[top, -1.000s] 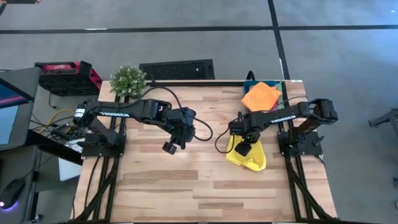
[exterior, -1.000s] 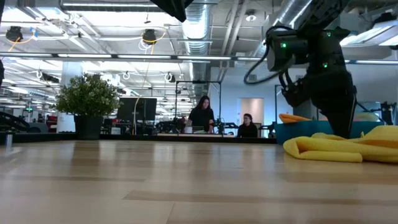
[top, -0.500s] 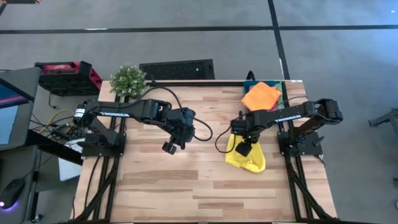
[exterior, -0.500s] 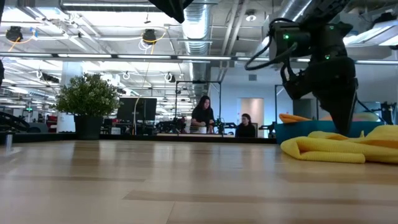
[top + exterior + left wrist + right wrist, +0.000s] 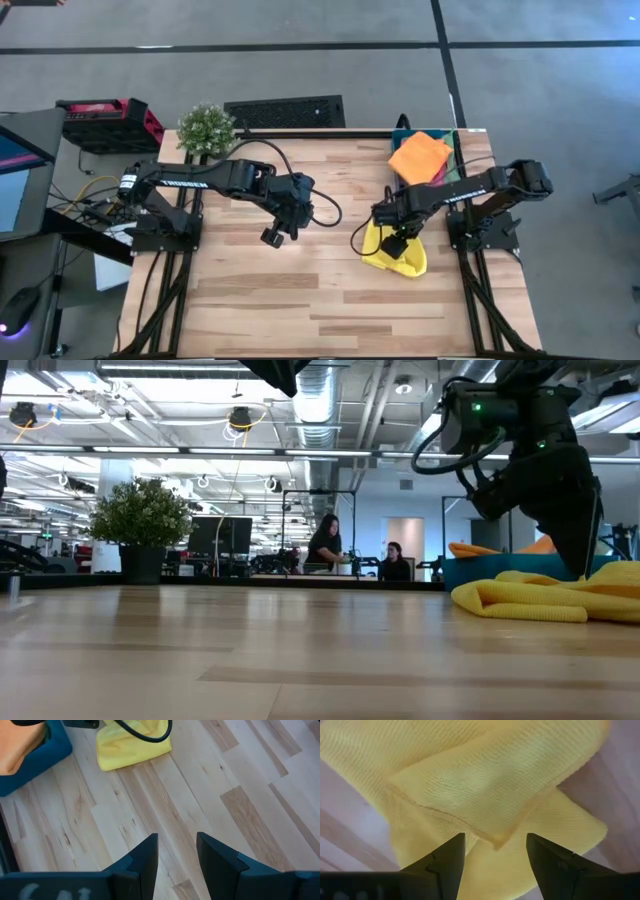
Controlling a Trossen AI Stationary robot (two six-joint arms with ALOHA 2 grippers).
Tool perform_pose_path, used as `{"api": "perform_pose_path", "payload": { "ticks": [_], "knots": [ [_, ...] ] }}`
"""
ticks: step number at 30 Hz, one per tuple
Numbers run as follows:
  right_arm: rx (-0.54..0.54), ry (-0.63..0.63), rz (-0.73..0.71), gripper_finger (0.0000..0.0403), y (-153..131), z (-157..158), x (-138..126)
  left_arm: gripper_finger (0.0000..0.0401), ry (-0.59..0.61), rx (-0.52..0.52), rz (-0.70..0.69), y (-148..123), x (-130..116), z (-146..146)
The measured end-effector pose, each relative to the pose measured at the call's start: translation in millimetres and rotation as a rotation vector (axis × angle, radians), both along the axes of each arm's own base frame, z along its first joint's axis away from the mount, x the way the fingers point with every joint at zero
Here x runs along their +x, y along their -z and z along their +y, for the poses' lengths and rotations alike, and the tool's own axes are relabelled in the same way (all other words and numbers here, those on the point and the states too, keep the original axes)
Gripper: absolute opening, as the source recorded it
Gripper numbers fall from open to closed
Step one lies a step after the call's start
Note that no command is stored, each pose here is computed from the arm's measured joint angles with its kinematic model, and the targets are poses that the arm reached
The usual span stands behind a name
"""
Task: Fold microfiber towels
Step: Fold the yellow microfiber towel on the table
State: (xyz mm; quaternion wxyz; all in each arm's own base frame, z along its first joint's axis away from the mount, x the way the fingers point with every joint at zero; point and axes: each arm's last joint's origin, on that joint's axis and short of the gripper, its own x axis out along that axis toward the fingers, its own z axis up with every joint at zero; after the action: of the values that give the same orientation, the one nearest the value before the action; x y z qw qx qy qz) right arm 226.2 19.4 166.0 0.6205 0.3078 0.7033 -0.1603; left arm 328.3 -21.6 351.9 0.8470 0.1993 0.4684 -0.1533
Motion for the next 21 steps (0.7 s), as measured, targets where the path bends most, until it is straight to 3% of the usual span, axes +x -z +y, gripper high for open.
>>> {"api": "perform_pose_path", "payload": {
  "ticks": [10,21],
  "knots": [
    [-0.013,0.012,-0.01,0.0228,0.0,4.9,1.2,0.0128,-0.001,-0.001,0.0,0.0,0.0,0.0],
    [-0.042,0.014,-0.012,0.0135,0.2,4.1,1.2,0.0128,-0.001,-0.001,0.0,0.0,0.0,0.0]
  ]
}}
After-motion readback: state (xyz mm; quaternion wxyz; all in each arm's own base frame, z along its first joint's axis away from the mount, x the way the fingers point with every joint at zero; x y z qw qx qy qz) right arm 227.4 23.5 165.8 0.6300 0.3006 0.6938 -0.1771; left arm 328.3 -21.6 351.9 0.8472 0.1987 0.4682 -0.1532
